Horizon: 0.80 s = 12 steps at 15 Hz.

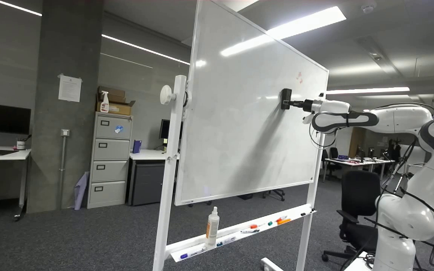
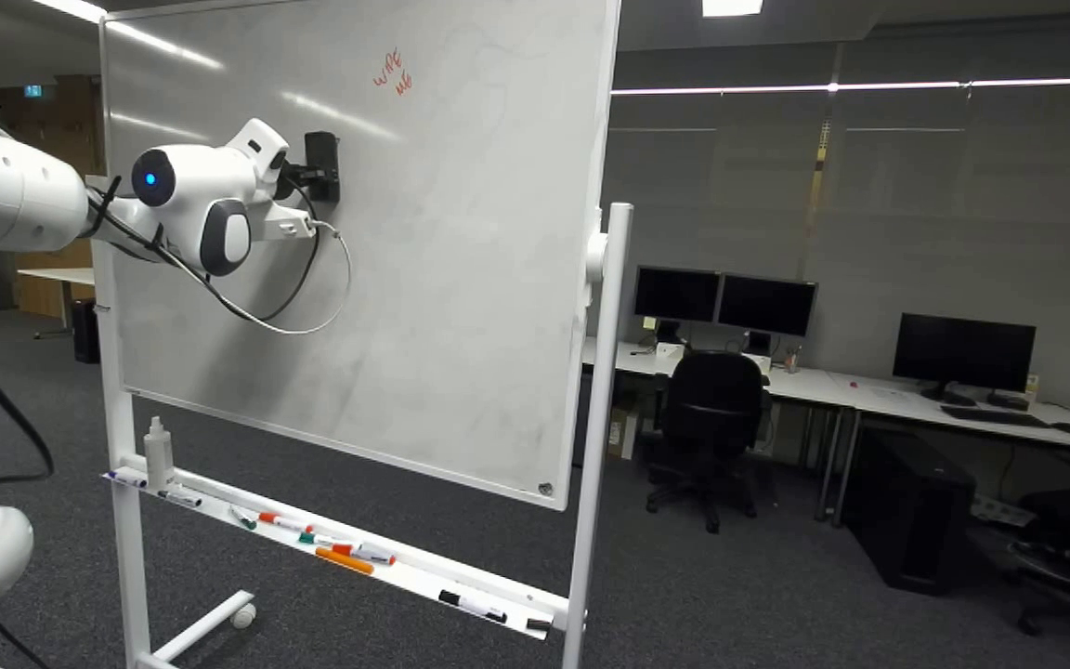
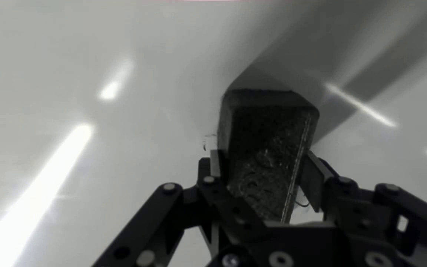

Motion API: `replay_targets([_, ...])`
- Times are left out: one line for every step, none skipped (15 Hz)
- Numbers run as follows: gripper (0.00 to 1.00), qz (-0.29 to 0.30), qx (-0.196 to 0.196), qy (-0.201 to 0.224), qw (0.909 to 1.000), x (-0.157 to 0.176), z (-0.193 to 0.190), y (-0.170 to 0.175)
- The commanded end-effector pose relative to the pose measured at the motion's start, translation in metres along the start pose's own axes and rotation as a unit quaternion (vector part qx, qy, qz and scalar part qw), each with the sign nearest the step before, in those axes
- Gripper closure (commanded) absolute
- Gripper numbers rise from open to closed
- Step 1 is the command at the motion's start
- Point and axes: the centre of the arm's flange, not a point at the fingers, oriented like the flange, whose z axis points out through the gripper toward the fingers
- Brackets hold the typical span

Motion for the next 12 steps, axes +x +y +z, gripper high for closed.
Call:
replay_targets([0.69, 0.004, -0.026, 0.013, 0.9996, 0.012, 0.005, 0.026])
replay_targets([0.69, 0.007, -0.031, 0.013, 0.9994, 0.012, 0.004, 0.031])
replay_targets([0.69, 0.009, -0.035, 0.014, 0.9993, 0.012, 0.004, 0.035])
replay_targets([0.69, 0.01, -0.038, 0.014, 0.9991, 0.012, 0.004, 0.038])
replay_targets([0.69, 0.011, -0.04, 0.013, 0.9991, 0.012, 0.004, 0.04])
replay_targets([0.69, 0.011, -0.04, 0.013, 0.999, 0.012, 0.005, 0.041])
replay_targets([0.69, 0.01, -0.039, 0.013, 0.9991, 0.012, 0.005, 0.04])
replay_targets([0.69, 0.009, -0.036, 0.012, 0.9992, 0.013, 0.007, 0.039])
replay_targets([0.69, 0.008, -0.033, 0.012, 0.9994, 0.014, 0.008, 0.037])
replay_targets([0.69, 0.007, -0.028, 0.012, 0.9995, 0.016, 0.01, 0.035])
replay_targets([0.69, 0.005, -0.024, 0.011, 0.9996, 0.018, 0.011, 0.034])
replay_targets([0.69, 0.002, -0.019, 0.011, 0.9998, 0.021, 0.013, 0.032])
